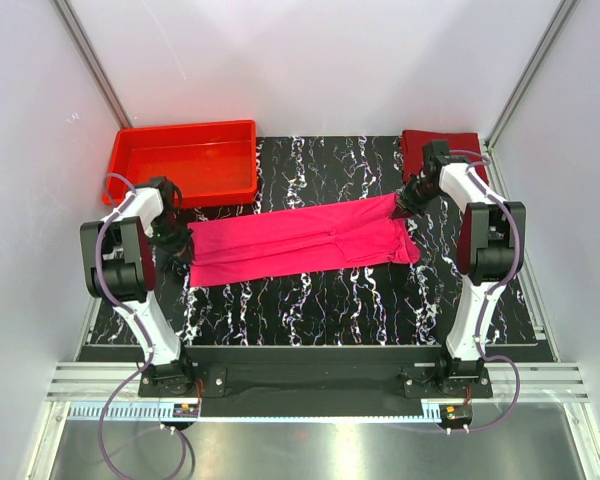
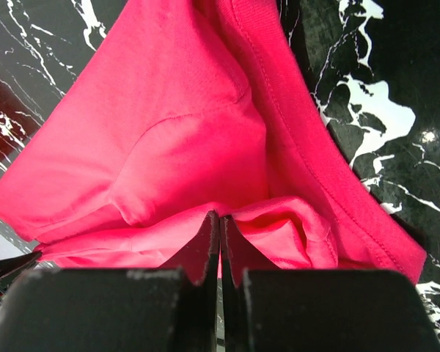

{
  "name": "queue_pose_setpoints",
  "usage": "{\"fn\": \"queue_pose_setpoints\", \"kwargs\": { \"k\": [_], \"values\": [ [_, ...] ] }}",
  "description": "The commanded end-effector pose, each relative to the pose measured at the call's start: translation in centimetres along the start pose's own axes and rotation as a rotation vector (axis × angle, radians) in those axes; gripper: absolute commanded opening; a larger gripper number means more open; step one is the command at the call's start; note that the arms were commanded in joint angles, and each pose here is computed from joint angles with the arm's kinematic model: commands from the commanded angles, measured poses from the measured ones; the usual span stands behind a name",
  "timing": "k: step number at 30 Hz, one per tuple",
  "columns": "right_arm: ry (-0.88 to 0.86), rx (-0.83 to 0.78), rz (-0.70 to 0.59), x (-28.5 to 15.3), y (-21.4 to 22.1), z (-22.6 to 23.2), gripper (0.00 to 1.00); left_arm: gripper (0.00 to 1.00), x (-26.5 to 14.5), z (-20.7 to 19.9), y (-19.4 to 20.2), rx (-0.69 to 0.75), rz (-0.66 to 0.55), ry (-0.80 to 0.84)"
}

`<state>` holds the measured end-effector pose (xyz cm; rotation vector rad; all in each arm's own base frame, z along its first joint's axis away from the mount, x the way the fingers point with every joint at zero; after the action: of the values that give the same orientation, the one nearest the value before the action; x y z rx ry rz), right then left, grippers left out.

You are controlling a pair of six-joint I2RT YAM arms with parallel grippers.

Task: Fold and stack the t-shirts
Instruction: Fold the tshirt

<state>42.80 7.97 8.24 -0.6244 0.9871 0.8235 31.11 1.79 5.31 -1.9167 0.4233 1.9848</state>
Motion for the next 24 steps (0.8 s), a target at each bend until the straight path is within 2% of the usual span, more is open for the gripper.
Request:
{"fn": "queue_pose_setpoints", "kwargs": {
  "k": [1, 6, 8, 9, 12, 13, 15, 16, 17, 19, 20, 24],
  "values": [
    [-0.023, -0.008, -0.028, -0.3, -1.4, 0.5, 0.0, 0.0, -0.7, -0.9, -1.1, -0.006, -0.028, 0.025],
    [-0.012, -0.007, -0.029, 0.0, -1.5, 0.2, 0.0, 0.01, -0.6, -1.1, -1.2, -0.008, -0.026, 0.028],
    [-0.012, -0.009, -0.032, 0.2, -1.7, 0.1, 0.0, 0.05, -0.6, -1.3, -1.4, -0.005, -0.03, 0.028],
    [-0.011, -0.008, -0.033, 0.2, -1.7, 0.0, 0.0, 0.07, -0.7, -1.3, -1.5, -0.005, -0.03, 0.028],
    [0.0, -0.027, -0.037, 0.6, -2.1, -0.1, 0.02, 0.23, -1.1, -1.5, -1.6, -0.004, -0.039, 0.036],
    [0.005, -0.048, -0.058, 0.2, -3.0, 0.3, 0.09, 0.35, -1.4, -1.2, -1.6, -0.002, -0.041, 0.027],
    [0.04, -0.085, -0.065, -0.8, -3.1, 0.0, 0.2, 0.5, -3.0, -0.8, -1.6, 0.001, -0.072, 0.05],
    [0.047, -0.103, -0.104, -2.1, -3.7, 0.4, 0.33, 0.56, -3.7, -0.5, -2.0, 0.002, -0.105, 0.056],
    [0.063, -0.129, -0.101, -2.8, -3.5, 0.3, 0.38, 0.67, -4.5, -0.1, -2.0, 0.016, -0.13, 0.06],
    [0.065, -0.17, -0.127, -4.4, -3.1, 1.4, 0.47, 0.73, -7.1, 0.5, -2.7, 0.042, -0.229, 0.095],
    [0.067, -0.202, -0.127, -4.9, -2.6, 1.9, 0.54, 0.75, -7.8, 0.6, -2.7, 0.083, -0.256, 0.102],
    [0.039, -0.387, -0.088, -5.5, 2.0, 6.1, 0.58, 0.75, -10.8, -0.6, -1.3, 0.241, -0.357, 0.208]
  ]
}}
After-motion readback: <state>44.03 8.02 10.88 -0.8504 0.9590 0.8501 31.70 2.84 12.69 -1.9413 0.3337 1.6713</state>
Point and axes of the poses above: each gripper's point midway between its finger pads, its own x axis out along the fingers, its own z axis along the line the jaws close on, y = z × x, the point moved 2 cm from there along -x, back along the fingers, and after that the axes turned 2 degrees about x, right-handed, at the moved point
